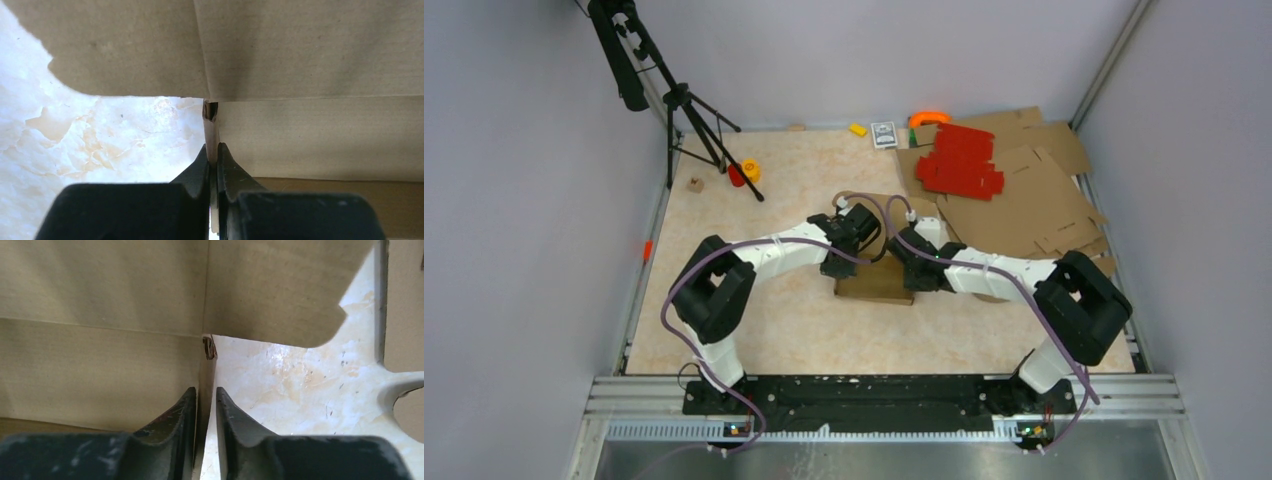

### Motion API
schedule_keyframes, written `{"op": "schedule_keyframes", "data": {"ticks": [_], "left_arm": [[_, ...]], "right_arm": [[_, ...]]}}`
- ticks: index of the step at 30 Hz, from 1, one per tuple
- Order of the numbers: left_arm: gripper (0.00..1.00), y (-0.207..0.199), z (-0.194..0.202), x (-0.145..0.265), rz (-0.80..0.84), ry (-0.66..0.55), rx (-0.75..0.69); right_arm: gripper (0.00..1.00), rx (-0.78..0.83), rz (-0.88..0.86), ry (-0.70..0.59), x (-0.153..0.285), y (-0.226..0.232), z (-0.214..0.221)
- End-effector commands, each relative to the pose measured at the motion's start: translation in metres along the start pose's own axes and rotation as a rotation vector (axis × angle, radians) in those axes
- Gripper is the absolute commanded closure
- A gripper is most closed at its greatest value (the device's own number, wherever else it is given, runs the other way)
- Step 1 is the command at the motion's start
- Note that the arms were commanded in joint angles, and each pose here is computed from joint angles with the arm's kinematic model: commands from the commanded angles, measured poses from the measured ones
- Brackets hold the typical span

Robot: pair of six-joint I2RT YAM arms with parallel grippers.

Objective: Fold the paper box

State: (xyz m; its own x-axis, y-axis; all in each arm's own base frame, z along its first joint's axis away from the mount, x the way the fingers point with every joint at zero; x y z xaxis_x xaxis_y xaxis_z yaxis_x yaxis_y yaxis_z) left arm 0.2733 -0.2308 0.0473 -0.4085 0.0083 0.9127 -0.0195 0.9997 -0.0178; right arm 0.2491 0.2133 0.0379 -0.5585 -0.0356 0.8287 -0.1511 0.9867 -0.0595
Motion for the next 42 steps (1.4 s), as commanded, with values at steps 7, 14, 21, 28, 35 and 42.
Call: {"op": "schedule_keyframes", "data": {"ticks": [7,14,21,28,35,42], "left_arm": [[1.00,0.005,-0.007,0.010,-0.011,-0.021,-0.018],[0.81,-0.002,-0.010,0.016,0.033,-0.025,-0.009],[0.61,-0.006,-0.021,0.029,0.101,-0.040,0.020],[0.47,-0.005,-0.037,0.056,0.215,-0.073,0.050],[0.38,0.025,-0.073,0.081,0.425,-0.144,0.160],[0.17,0.052,-0.113,0.072,0.542,-0.280,0.313]], "right_arm": [[0.69,0.006,-0.153,-0.030,0.007,0.014,-0.027],[0.44,0.012,-0.206,-0.065,0.020,0.020,-0.039],[0.31,0.003,-0.232,-0.097,0.036,0.011,-0.058],[0.13,-0.046,-0.258,-0.176,0.054,-0.014,-0.082],[0.09,-0.122,-0.297,-0.256,0.063,-0.049,-0.113],[0.08,-0.193,-0.341,-0.273,0.051,-0.067,-0.132]]}}
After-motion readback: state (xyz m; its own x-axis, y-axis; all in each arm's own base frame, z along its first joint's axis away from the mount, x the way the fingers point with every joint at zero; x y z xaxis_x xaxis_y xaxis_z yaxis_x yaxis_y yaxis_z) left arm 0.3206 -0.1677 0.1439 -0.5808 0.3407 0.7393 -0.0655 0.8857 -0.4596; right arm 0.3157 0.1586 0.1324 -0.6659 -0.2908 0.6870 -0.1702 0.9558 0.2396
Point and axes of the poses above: each gripper's point midway between its finger pads, its own x axis back along the fingers, its own y axis along the line the jaws close on, z = x × y, the point moved 1 cm from there along x, back along the fingers, and after that the axes turned 11 degrees about x, right-handed, at the moved point
